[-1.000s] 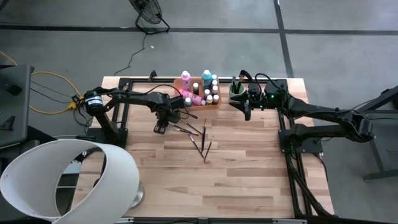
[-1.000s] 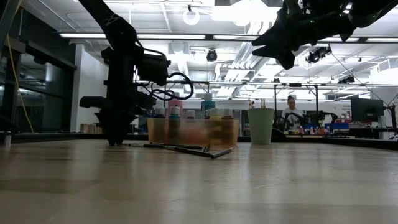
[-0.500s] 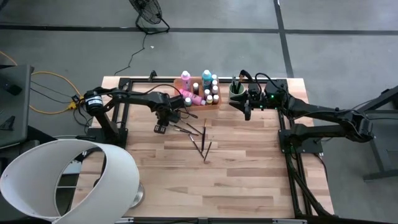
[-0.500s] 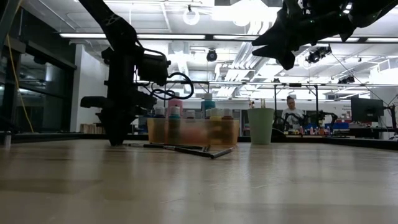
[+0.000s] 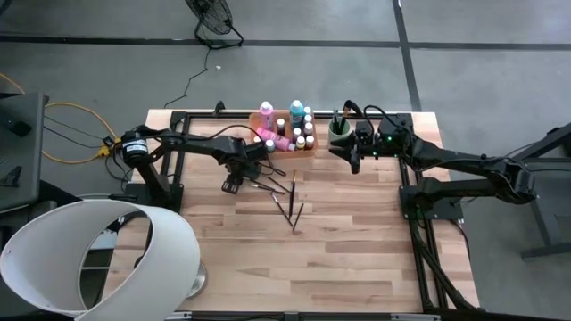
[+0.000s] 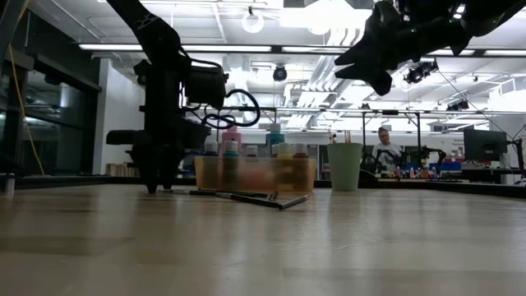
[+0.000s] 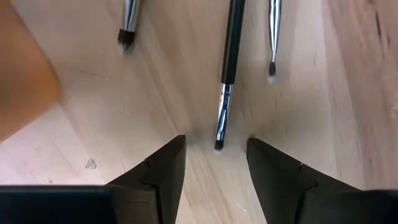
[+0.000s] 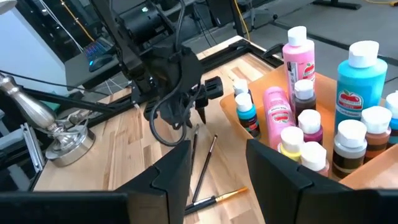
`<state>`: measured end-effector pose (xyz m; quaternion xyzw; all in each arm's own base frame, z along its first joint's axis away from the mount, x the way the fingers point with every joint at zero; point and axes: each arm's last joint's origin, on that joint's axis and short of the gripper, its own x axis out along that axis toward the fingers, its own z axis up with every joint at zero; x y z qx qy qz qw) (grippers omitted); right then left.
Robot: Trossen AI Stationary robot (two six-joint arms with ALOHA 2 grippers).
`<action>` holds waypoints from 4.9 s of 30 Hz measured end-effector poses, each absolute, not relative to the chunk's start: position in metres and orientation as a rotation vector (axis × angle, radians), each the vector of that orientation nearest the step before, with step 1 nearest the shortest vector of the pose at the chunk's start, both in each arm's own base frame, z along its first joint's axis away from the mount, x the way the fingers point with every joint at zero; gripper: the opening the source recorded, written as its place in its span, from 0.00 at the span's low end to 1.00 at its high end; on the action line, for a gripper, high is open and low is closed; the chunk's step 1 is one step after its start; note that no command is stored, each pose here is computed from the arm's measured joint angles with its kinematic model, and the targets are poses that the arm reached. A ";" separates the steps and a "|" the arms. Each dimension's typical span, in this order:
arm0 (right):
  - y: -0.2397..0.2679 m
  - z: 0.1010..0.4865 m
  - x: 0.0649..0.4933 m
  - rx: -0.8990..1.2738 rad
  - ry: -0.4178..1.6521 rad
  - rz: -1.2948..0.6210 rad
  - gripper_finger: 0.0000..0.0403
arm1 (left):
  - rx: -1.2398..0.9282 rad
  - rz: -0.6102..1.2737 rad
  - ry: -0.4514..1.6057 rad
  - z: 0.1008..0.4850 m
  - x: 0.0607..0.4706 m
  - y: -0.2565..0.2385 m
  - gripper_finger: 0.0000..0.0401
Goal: Pick & Place Paint Supplies
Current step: Put the silver paint brush into the green cup
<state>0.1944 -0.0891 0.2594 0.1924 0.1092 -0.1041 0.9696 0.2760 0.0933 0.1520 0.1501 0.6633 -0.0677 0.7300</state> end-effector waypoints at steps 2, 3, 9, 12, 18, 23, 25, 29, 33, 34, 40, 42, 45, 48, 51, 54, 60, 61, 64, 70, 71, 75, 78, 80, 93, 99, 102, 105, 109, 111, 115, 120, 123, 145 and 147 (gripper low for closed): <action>-0.089 0.259 0.194 0.391 0.225 -0.205 0.37 | 0.322 -0.146 1.454 0.152 0.276 0.093 0.43; -0.089 0.259 0.194 0.392 0.227 -0.200 0.37 | 0.320 -0.143 1.449 0.152 0.277 0.094 0.43; -0.088 0.259 0.194 0.394 0.228 -0.183 0.37 | 0.306 -0.158 1.453 0.149 0.278 0.094 0.43; -0.088 0.259 0.194 0.394 0.228 -0.183 0.37 | 0.290 -0.163 1.459 0.148 0.278 0.093 0.42; -0.088 0.259 0.194 0.396 0.231 -0.179 0.37 | 0.251 -0.178 1.486 0.141 0.278 0.093 0.29; -0.088 0.259 0.194 0.396 0.232 -0.180 0.37 | 0.242 -0.183 1.496 0.141 0.277 0.092 0.15; -0.088 0.259 0.194 0.396 0.231 -0.179 0.37 | 0.240 -0.182 1.496 0.140 0.277 0.092 0.11; -0.088 0.259 0.194 0.398 0.233 -0.162 0.37 | 0.215 -0.159 1.501 0.140 0.277 0.092 0.02; -0.086 0.259 0.195 0.398 0.234 -0.153 0.37 | 0.184 -0.133 1.507 0.140 0.276 0.092 0.01; -0.085 0.259 0.196 0.397 0.235 -0.148 0.37 | 0.177 -0.126 1.509 0.141 0.276 0.092 0.01; -0.074 0.259 0.200 0.391 0.240 -0.098 0.37 | 0.166 -0.051 1.531 0.153 0.272 0.091 0.00; -0.070 0.261 0.202 0.398 0.227 -0.084 0.36 | 0.166 -0.025 1.565 0.159 0.268 0.091 0.00; -0.064 0.263 0.205 0.417 0.202 -0.081 0.36 | 0.229 0.043 1.523 0.177 0.275 0.091 0.00; -0.057 0.266 0.208 0.435 0.180 -0.076 0.35 | 0.275 0.048 1.551 0.187 0.276 0.085 0.00; -0.051 0.268 0.210 0.474 0.157 -0.071 0.35 | 0.353 0.045 1.520 0.200 0.286 0.075 0.00; -0.046 0.268 0.211 0.532 0.161 -0.070 0.35 | 0.489 0.029 1.519 0.208 0.293 0.062 0.00; -0.045 0.264 0.211 0.680 0.202 -0.068 0.36 | 0.876 0.075 1.442 0.228 0.312 0.033 0.00; -0.045 0.263 0.210 0.709 0.215 -0.079 0.36 | 0.945 0.085 1.421 0.232 0.315 0.028 0.00; -0.047 0.255 0.210 0.781 0.281 -0.082 0.36 | 1.127 0.102 1.368 0.242 0.324 0.014 0.00; -0.045 0.236 0.226 0.907 0.405 0.009 0.37 | 1.432 0.157 1.213 0.263 0.343 -0.009 0.00; -0.045 0.233 0.230 0.924 0.419 0.023 0.39 | 1.473 0.165 1.187 0.265 0.346 -0.013 0.00; -0.047 0.226 0.244 0.950 0.395 0.074 0.49 | 1.603 0.174 1.098 0.275 0.355 -0.024 0.00; -0.049 0.223 0.250 0.937 0.371 0.082 0.58 | 1.675 0.165 1.059 0.280 0.359 -0.029 0.00; -0.051 0.221 0.251 0.936 0.366 0.069 0.62 | 1.704 0.162 1.045 0.282 0.360 -0.030 0.00; -0.055 0.224 0.259 0.896 0.258 0.046 0.63 | 1.780 0.196 0.933 0.294 0.368 -0.031 0.00; -0.056 0.220 0.275 0.913 0.220 0.107 0.63 | 1.795 0.172 0.913 0.295 0.369 -0.032 0.00; -0.057 0.222 0.284 0.906 0.233 0.137 0.63 | 1.794 0.171 0.912 0.295 0.369 -0.032 0.00; -0.058 0.225 0.289 0.886 0.234 0.155 0.61 | 1.793 0.171 0.912 0.295 0.369 -0.032 0.00; -0.063 0.226 0.289 0.876 0.221 0.148 0.53 | 1.792 0.174 0.917 0.294 0.369 -0.032 0.00; -0.067 0.226 0.288 0.883 0.218 0.138 0.48 | 1.790 0.175 0.918 0.294 0.369 -0.032 0.00; -0.070 0.226 0.287 0.882 0.215 0.126 0.35 | 1.790 0.176 0.919 0.294 0.369 -0.032 0.00; -0.069 0.226 0.287 0.850 0.221 0.160 0.18 | 1.768 0.186 0.914 0.294 0.369 -0.032 0.00; -0.068 0.225 0.287 0.832 0.233 0.179 0.07 | 1.766 0.189 0.913 0.295 0.369 -0.032 0.00; -0.090 0.229 0.278 0.753 0.180 0.060 0.03 | 1.261 0.418 0.868 0.307 0.346 -0.022 0.29; -0.096 0.235 0.271 0.724 0.161 -0.008 0.03 | 1.129 0.467 0.856 0.309 0.342 -0.017 0.29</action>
